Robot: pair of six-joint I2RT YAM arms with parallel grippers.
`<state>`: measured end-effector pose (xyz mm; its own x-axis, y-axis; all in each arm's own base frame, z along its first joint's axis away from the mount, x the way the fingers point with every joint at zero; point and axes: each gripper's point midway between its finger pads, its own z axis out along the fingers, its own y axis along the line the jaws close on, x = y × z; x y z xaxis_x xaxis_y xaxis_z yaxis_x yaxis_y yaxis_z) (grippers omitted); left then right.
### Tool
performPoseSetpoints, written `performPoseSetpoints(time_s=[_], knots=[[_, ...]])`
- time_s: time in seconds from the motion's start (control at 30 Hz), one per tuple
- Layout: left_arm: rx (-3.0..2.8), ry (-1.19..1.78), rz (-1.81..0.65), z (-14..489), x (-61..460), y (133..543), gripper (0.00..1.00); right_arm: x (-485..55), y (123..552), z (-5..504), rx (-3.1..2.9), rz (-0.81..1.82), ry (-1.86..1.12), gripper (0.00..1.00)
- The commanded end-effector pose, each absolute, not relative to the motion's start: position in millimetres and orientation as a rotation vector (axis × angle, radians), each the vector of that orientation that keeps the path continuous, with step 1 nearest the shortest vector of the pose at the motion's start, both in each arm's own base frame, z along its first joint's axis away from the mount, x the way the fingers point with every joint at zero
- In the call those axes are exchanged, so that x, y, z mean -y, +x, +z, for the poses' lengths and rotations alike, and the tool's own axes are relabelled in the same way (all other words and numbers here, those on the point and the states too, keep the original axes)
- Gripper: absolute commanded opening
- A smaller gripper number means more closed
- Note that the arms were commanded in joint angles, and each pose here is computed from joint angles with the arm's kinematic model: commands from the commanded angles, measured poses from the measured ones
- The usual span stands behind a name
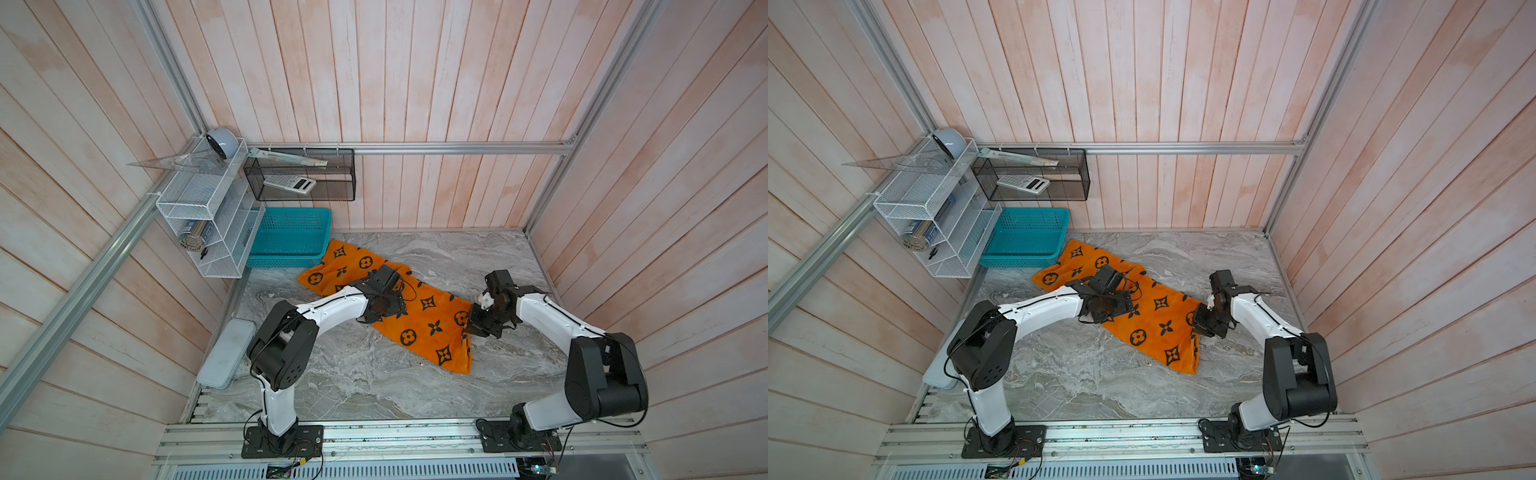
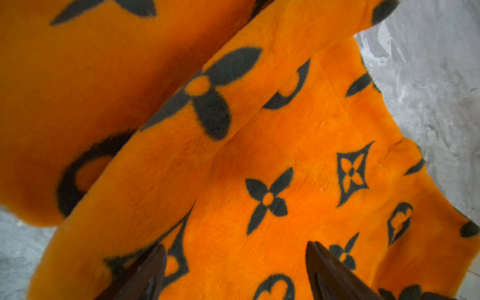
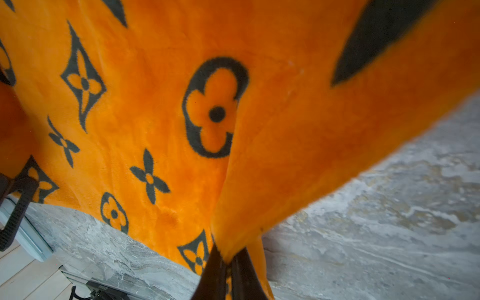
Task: Roll up the pillowcase
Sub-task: Adjust the pillowcase at the center of the board.
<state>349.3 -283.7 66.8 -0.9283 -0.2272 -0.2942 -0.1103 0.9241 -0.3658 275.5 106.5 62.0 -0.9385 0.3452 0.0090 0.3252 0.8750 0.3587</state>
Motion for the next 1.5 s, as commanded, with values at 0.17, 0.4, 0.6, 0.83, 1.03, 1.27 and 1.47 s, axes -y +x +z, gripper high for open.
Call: performPoseSetpoints(time_s=[0.17,0.4,0.6,0.83,1.03,1.27,1.47], knots=[[-2.723,-0.243,-0.470,87,270,341,0.89,-137,293,61,-3.036,0.522,0.459,0.11],[-2.726,-0.250,-0.487,86,267,334,0.89,-164,307,45,-3.073,0.562,0.445,0.14],[-2.743,-0.217,-0.525,83,280,323,0.89,-179,310,22,-3.100,0.619,0.473,0.25],[-2.721,-0.145,-0.667,92,323,295,0.88,-183,316,28,-3.062,0.671,0.494,0.49],[-2.675,-0.034,-0.761,101,349,276,0.77,-174,327,78,-2.887,0.831,0.565,0.49],[-2.644,0.184,-0.783,121,393,269,0.74,-132,334,107,-2.755,0.892,0.676,0.49],[-2.719,0.458,-0.664,98,425,244,0.72,-89,317,100,-2.747,0.863,0.774,0.50]])
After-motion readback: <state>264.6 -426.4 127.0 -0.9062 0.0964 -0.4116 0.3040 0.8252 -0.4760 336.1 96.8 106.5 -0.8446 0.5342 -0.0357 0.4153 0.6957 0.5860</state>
